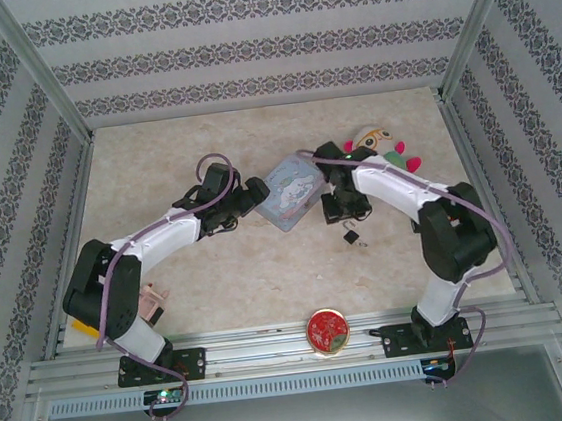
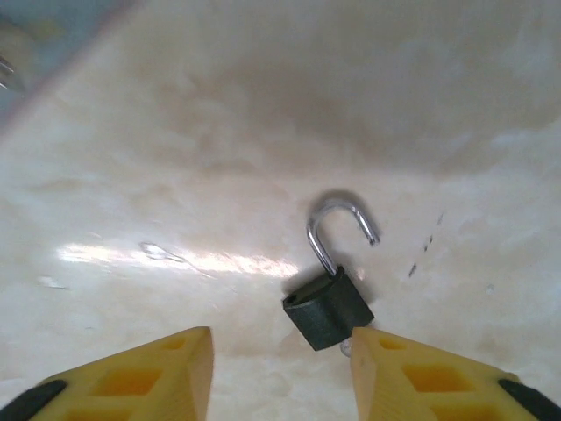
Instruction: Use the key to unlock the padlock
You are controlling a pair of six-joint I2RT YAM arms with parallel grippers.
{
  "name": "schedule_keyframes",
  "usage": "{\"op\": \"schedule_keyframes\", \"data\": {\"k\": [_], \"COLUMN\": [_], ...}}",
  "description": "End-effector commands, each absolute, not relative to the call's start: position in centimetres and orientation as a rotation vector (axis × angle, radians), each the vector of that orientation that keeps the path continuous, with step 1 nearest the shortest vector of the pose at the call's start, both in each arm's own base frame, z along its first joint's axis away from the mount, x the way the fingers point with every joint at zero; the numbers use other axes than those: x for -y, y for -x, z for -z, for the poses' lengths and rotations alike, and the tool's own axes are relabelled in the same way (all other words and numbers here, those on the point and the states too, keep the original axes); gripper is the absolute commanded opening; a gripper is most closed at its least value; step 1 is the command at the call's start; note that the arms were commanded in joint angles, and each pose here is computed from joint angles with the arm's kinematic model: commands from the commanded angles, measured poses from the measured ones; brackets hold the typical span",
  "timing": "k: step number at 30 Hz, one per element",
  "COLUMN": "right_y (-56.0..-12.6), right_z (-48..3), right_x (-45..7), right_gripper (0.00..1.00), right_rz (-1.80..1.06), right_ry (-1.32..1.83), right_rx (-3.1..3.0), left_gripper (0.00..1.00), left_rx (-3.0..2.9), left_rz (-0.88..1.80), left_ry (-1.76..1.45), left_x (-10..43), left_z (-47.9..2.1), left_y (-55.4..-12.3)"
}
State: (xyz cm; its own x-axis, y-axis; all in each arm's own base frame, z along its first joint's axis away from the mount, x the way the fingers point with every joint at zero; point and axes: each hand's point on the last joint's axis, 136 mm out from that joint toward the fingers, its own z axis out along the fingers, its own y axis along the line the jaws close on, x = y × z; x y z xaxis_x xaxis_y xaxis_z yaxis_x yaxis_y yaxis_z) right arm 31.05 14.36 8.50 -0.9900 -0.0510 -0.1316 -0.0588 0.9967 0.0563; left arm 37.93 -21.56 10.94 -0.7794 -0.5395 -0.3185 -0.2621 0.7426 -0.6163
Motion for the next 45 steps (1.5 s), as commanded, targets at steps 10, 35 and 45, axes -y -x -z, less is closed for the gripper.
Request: {"op": "schedule_keyframes", "data": {"k": [10,35,45], "right_y": [-40.7,-44.2,-41.0], "right_z": [-13.4,-9.0,-9.3], "right_x": [-17.6,-21.0,-21.9], "right_gripper": [0.98,0.62,0.5], "right_rz": [-0.593,-0.758,-0.784], "right_ry": [0.042,0.074,0.051], "right_rx": [-2.768,-2.795,-2.826], "left_gripper": [0.99,0.96,0.75], "left_rx": [-2.456,-2.456,-2.421], "left_rz": [0.743,0.824,0.865], "left_ry": [0.527,0.507,0.512], "left_x": [21.1,22.4,22.4], "left_z": [-12.3,-10.1,-10.1], "left_y": [-36.7,-36.4,-38.1]}}
